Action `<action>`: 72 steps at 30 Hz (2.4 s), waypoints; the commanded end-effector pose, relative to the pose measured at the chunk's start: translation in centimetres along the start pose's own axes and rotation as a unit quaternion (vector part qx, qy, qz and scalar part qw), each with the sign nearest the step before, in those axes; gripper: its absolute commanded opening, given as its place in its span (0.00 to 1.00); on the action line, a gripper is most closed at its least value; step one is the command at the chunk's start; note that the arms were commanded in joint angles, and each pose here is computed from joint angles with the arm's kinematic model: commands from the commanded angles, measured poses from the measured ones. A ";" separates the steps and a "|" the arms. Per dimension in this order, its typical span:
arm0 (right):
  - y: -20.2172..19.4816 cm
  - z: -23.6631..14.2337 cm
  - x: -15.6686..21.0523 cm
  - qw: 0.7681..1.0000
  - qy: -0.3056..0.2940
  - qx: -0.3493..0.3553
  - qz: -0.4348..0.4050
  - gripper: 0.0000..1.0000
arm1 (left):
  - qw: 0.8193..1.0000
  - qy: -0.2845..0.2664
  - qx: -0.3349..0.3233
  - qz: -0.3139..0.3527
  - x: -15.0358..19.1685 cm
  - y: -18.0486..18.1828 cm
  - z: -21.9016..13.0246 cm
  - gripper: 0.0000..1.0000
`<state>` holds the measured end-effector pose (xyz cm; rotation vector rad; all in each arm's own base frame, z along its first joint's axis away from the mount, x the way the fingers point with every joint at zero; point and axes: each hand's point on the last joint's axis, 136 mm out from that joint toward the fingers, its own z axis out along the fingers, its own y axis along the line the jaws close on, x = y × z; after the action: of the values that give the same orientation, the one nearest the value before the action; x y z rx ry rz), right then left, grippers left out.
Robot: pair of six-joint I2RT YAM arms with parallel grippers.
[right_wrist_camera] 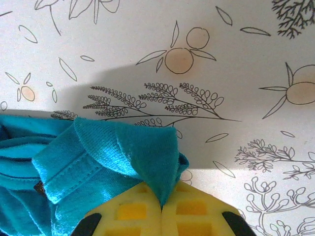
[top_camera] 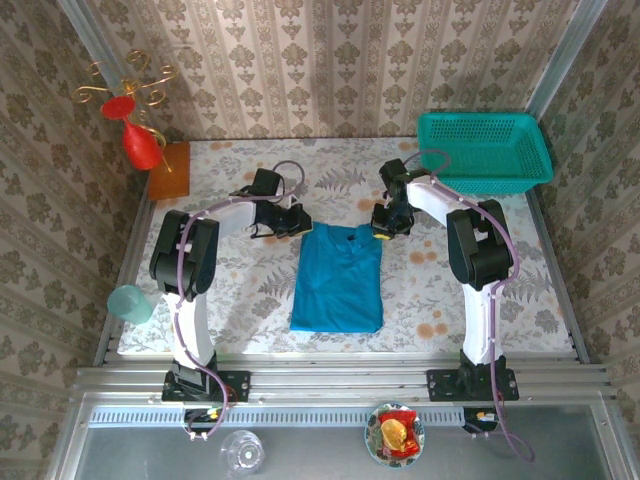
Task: Fold the inside-out t-shirt
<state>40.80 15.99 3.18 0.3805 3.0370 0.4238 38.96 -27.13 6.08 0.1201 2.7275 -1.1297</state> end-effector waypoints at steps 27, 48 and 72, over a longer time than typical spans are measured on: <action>0.0 0.7 0.9 0.999 0.023 0.035 -0.017 0.00 | 0.989 0.003 -0.137 0.047 -0.9 3.5 0.2 0.39; 0.2 1.6 1.1 0.999 0.034 0.035 -0.018 0.00 | 0.997 0.030 -0.068 0.030 0.4 2.5 2.7 0.33; 1.0 1.2 0.5 0.997 -0.005 -0.083 -0.002 0.42 | 0.996 0.019 -0.089 0.013 0.2 4.1 1.8 0.03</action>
<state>40.57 16.91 2.14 0.3684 2.9917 0.5752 40.31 -26.37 2.79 0.1812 2.7921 -0.9125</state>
